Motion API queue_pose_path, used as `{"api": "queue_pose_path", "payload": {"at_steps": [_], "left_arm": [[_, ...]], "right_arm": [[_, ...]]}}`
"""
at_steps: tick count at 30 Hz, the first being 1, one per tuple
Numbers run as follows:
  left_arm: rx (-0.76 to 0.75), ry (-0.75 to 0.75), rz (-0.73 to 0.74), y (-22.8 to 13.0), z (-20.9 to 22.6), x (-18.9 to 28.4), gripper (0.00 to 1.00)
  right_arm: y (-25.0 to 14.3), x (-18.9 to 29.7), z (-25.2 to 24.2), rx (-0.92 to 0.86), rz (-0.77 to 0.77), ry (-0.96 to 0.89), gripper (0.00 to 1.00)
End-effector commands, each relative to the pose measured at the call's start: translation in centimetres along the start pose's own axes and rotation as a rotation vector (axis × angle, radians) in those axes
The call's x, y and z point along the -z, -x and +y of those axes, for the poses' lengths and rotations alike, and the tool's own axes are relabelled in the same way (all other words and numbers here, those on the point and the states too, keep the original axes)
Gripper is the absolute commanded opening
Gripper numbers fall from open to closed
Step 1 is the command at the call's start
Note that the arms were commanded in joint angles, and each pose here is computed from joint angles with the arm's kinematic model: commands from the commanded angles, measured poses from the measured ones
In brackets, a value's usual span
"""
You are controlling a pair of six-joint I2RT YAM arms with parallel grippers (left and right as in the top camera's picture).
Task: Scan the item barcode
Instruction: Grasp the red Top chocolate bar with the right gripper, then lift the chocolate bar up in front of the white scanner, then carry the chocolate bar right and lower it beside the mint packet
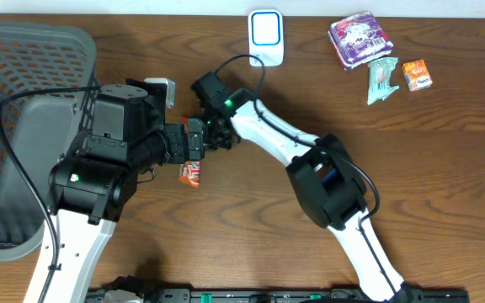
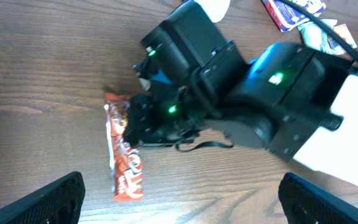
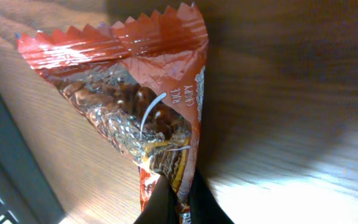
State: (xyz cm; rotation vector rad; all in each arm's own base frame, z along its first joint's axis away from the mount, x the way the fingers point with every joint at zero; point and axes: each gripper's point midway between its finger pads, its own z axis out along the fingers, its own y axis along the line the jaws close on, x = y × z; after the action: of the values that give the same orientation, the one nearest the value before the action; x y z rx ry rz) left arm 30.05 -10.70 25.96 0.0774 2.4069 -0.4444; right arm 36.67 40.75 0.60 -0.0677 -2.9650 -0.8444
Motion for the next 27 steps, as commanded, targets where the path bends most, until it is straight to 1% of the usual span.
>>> {"api": "queue_pose_path", "payload": {"at_steps": [1, 3, 8, 9, 11, 12, 16, 18, 19, 23, 25, 27], "left_arm": [[0.008, 0.007, -0.021, 0.6, 0.0, 0.4, 0.99], [0.008, 0.007, -0.02, 0.6, 0.0, 0.4, 0.99], [0.008, 0.007, -0.02, 0.6, 0.0, 0.4, 0.99], [0.008, 0.007, -0.02, 0.6, 0.0, 0.4, 0.99], [0.008, 0.007, -0.021, 0.6, 0.0, 0.4, 0.99], [0.008, 0.007, -0.02, 0.6, 0.0, 0.4, 0.99], [0.008, 0.007, -0.02, 0.6, 0.0, 0.4, 0.99], [0.008, 0.007, -0.02, 0.6, 0.0, 0.4, 0.99], [0.008, 0.007, -0.02, 0.6, 0.0, 0.4, 0.99], [0.008, 0.007, -0.021, 0.6, 0.0, 0.4, 0.99], [0.008, 0.007, -0.021, 0.6, 0.0, 0.4, 0.99], [0.008, 0.007, -0.021, 0.6, 0.0, 0.4, 0.99]], "right_arm": [[2.8, 2.3, -3.5, 0.023, -0.075, -0.084, 0.01], [3.9, 4.1, -3.6, 0.058, -0.101, -0.073, 0.01], [7.1, 10.7, -3.1, 0.181, -0.225, -0.033, 0.01], [8.1, 13.0, -3.1, 0.219, -0.281, -0.041, 0.01], [9.4, 16.0, -3.5, 0.239, -0.367, -0.08, 0.01], [10.5, 18.1, -3.8, 0.263, -0.437, -0.112, 0.01], [13.4, 22.7, -2.9, 0.441, -0.619, -0.173, 0.01], [15.0, 24.2, -2.6, 0.522, -0.709, -0.233, 0.01], [15.7, 24.7, -2.7, 0.535, -0.748, -0.267, 0.01], [18.7, 26.2, -4.7, 0.477, -0.89, -0.424, 0.01], [20.4, 25.6, -5.6, 0.455, -0.942, -0.46, 0.01], [21.6, 24.5, -6.5, 0.445, -0.958, -0.47, 0.01]]}}
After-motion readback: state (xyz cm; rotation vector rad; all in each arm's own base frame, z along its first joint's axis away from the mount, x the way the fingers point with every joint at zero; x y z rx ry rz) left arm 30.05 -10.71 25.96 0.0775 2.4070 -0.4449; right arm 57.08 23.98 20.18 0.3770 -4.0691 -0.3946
